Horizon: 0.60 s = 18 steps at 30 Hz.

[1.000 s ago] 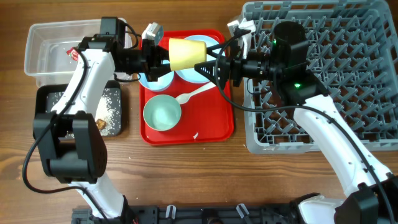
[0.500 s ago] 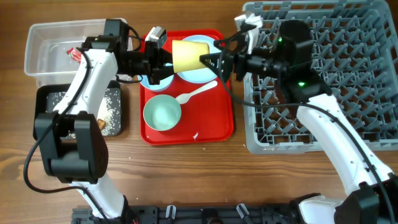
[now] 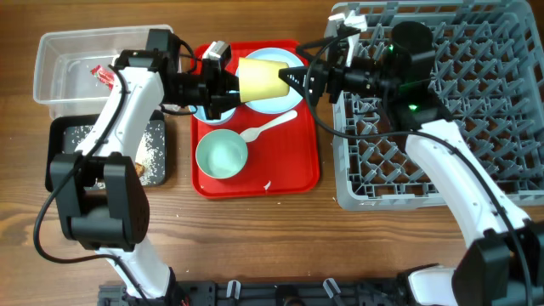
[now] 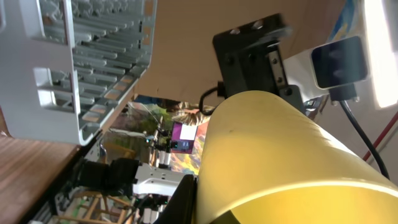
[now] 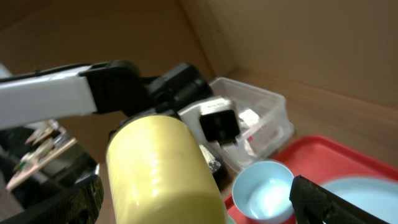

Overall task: Sort waste into correct bins and load items into the dishwasher rack
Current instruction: 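Grasp the yellow cup with the right gripper for handover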

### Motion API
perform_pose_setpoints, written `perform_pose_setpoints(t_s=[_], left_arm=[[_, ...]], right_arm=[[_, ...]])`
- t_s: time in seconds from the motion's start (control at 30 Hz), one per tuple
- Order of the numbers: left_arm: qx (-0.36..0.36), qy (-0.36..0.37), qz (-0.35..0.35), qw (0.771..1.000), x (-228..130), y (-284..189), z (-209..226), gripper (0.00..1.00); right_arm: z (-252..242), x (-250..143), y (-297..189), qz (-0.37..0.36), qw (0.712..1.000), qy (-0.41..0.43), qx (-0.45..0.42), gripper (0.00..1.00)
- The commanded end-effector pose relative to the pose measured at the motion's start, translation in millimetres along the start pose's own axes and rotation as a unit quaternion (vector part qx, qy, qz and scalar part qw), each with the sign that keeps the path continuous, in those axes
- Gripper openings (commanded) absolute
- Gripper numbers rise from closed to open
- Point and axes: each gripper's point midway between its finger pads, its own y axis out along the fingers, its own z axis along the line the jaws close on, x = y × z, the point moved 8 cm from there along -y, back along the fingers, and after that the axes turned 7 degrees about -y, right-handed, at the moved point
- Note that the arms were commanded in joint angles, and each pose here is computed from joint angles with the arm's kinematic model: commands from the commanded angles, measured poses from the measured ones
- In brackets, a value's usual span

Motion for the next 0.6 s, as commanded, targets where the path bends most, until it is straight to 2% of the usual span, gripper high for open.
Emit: perform_pose_setpoints(t_s=[0.0,0.2,0.57], left_arm=[[-0.007,0.015,0.011,1.0,-9.0,5.0,-13.4,0.04],[-0.007,0.02,0.011,1.0,-8.9,5.3,-13.5,0.04],[-0.007,0.023,0.011,1.0,-8.9,5.3,-13.5,0.04]], right_arm=[[2.1,-7.1,9.5,0.014,0.996,0.003,0.086,0.97],[11.3,-10.4,11.0,0.022,0.982,-0.025,0.186,0.93],[15.8,-18.1,24.1,0.031,0.981,-0.016,0.192,0.84]])
